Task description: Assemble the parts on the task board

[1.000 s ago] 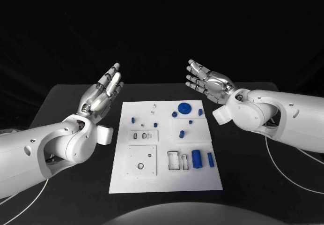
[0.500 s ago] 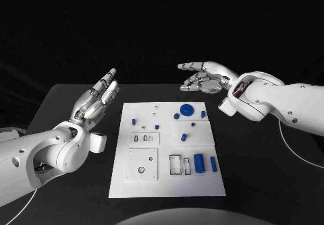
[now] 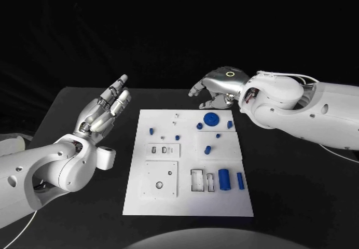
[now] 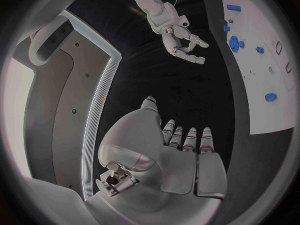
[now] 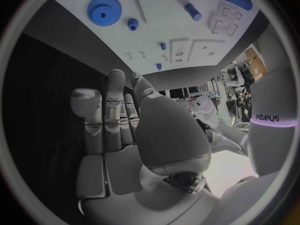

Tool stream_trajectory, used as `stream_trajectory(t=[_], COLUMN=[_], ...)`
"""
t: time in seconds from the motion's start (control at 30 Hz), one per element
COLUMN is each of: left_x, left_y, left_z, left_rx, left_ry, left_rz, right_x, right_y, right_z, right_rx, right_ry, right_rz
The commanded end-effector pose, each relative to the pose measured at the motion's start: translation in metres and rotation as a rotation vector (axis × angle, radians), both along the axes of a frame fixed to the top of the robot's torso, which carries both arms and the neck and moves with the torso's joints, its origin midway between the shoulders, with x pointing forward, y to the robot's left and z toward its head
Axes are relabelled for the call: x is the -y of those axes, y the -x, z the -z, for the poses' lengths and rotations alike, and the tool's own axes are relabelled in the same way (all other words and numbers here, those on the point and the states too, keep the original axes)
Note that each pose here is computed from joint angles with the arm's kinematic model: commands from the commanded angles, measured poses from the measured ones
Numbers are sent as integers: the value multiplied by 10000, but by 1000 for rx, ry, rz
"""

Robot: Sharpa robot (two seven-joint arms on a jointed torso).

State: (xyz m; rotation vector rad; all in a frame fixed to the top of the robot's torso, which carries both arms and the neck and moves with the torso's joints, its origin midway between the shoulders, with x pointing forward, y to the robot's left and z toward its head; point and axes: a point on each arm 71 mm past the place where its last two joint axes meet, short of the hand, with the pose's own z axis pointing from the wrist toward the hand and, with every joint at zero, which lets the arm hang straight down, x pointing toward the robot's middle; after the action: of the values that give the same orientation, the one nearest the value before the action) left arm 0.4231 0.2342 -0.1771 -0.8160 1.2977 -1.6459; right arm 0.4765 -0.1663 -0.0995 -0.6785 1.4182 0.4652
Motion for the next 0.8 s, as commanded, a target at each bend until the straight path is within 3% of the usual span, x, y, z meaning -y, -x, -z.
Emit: stream_trajectory(t=[0.03, 0.33, 0.8], left_x=[40, 43, 48], left_y=[9, -10, -27], left_z=[-17, -5, 10], left_rx=[22, 21, 15], left_ry=[10, 10, 10], left_rz=[38, 42, 50], right_x=[-16, -37, -38], right_y=[-5, -38, -83], right_z=[17, 75, 287], right_rx=[117, 95, -34], right_ry=[180, 217, 227], right_rz=[28, 34, 36])
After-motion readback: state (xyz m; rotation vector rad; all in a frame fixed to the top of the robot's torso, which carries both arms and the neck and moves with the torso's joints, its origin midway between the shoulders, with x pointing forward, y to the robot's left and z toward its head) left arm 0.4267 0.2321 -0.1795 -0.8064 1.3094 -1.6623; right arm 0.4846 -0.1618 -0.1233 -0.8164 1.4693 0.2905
